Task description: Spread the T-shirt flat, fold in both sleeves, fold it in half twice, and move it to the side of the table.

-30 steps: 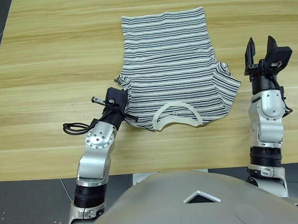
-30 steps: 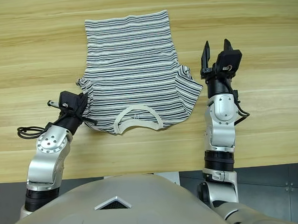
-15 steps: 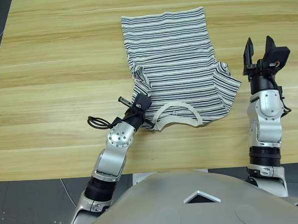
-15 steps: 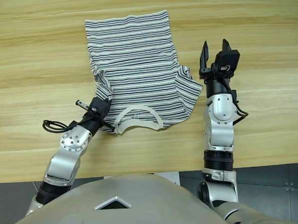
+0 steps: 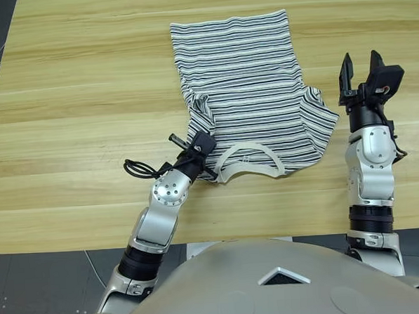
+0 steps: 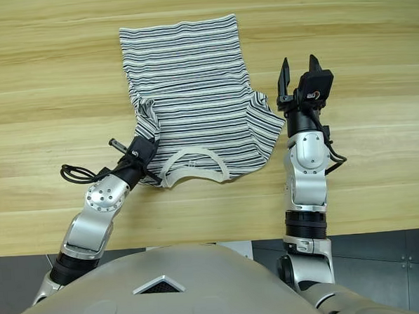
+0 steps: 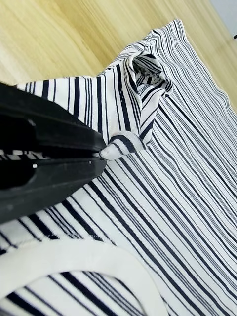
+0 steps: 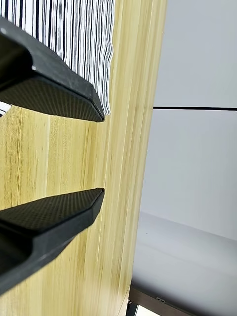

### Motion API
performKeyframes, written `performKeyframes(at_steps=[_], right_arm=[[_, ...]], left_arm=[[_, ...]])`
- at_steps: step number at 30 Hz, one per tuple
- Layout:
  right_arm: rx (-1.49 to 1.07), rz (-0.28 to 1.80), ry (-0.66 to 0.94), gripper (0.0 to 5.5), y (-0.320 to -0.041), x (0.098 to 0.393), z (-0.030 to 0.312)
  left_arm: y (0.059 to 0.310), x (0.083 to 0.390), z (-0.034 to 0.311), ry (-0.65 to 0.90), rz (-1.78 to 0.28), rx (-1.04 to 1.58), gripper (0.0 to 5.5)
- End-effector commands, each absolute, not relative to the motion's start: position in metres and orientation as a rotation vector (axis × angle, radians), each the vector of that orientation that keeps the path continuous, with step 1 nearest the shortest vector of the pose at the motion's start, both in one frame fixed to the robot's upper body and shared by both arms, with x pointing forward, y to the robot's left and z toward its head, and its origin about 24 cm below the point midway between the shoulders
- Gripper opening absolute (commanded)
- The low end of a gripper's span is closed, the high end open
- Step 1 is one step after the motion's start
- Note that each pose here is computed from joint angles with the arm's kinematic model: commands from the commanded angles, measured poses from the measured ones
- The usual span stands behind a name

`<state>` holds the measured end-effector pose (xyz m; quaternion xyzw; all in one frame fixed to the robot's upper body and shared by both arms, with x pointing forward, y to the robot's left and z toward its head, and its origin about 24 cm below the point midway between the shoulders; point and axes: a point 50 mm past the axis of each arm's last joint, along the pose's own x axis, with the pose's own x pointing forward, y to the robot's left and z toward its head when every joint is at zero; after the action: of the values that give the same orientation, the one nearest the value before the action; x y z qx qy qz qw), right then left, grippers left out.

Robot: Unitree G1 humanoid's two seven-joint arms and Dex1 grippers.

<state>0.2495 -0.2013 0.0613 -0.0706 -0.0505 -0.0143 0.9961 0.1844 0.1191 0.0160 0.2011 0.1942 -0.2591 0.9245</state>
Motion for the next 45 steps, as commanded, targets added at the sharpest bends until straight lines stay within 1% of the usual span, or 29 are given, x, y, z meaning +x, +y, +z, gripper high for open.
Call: performKeyframes(at_steps=[1,3,8,10,11,13,14,16,17,19,20,22,24,26,28,31,33,36,40,45], right_arm=[[-0.141,-0.028,-0.118,2.48,-0.199,0.252,0.064],[-0.140,-0.027,-0.118,2.48,-0.198,0.252,0.064],[-0.141,-0.025,-0.120,2.48,-0.198,0.252,0.064],[-0.141,-0.025,-0.121,2.48,-0.197,0.253,0.064],[-0.141,-0.025,-0.121,2.48,-0.197,0.253,0.064],[-0.141,-0.025,-0.121,2.48,-0.197,0.253,0.064],[-0.140,-0.025,-0.121,2.48,-0.197,0.253,0.064],[-0.141,-0.022,-0.118,2.48,-0.197,0.254,0.064],[-0.139,-0.019,-0.115,2.48,-0.197,0.254,0.063],[-0.104,-0.007,-0.086,2.48,-0.197,0.255,0.062],[-0.041,-0.002,-0.045,2.48,-0.199,0.256,0.060],[0.052,0.042,0.055,2.48,-0.200,0.256,0.054],[0.135,0.116,0.197,2.48,-0.201,0.254,0.046],[0.167,0.162,0.407,2.48,-0.209,0.248,0.034],[0.200,0.154,0.589,2.48,-0.223,0.240,0.028],[0.196,0.116,0.734,2.48,-0.238,0.229,0.027],[0.167,0.077,0.767,2.48,-0.249,0.223,0.030],[0.118,0.049,0.772,2.48,-0.261,0.217,0.036],[0.094,0.075,0.781,2.48,-0.258,0.211,0.038],[0.163,0.107,0.827,2.48,-0.250,0.207,0.035]], left_arm=[[0.121,0.184,0.014,0.411,-0.532,0.419,0.86],[0.121,0.184,0.014,0.416,-0.535,0.421,1.08],[0.120,0.179,0.013,0.428,-0.567,0.416,1.87],[0.120,0.180,0.015,0.422,-0.568,0.414,2.27],[0.120,0.180,0.015,0.417,-0.568,0.411,2.34],[0.120,0.182,0.020,0.390,-0.558,0.388,2.72],[0.120,0.183,0.024,0.377,-0.561,0.373,3.02],[0.119,0.183,0.033,0.338,-0.569,0.339,3.29],[0.118,0.183,0.039,0.314,-0.574,0.323,3.51],[0.118,0.183,0.053,0.274,-0.572,0.264,3.51],[0.118,0.181,0.062,0.253,-0.580,0.233,3.51],[0.121,0.180,0.085,0.188,-0.594,0.175,3.51],[0.128,0.182,0.102,0.141,-0.571,0.119,3.51],[0.142,0.188,0.104,0.152,-0.495,0.083,3.51],[0.158,0.191,0.094,0.198,-0.399,0.058,3.51],[0.172,0.192,0.081,0.242,-0.313,0.041,3.51],[0.180,0.193,0.075,0.255,-0.271,0.050,3.51],[0.187,0.191,0.070,0.261,-0.232,0.060,3.51],[0.188,0.184,0.063,0.269,-0.210,0.049,3.51],[0.187,0.181,0.064,0.256,-0.207,0.053,3.51]])
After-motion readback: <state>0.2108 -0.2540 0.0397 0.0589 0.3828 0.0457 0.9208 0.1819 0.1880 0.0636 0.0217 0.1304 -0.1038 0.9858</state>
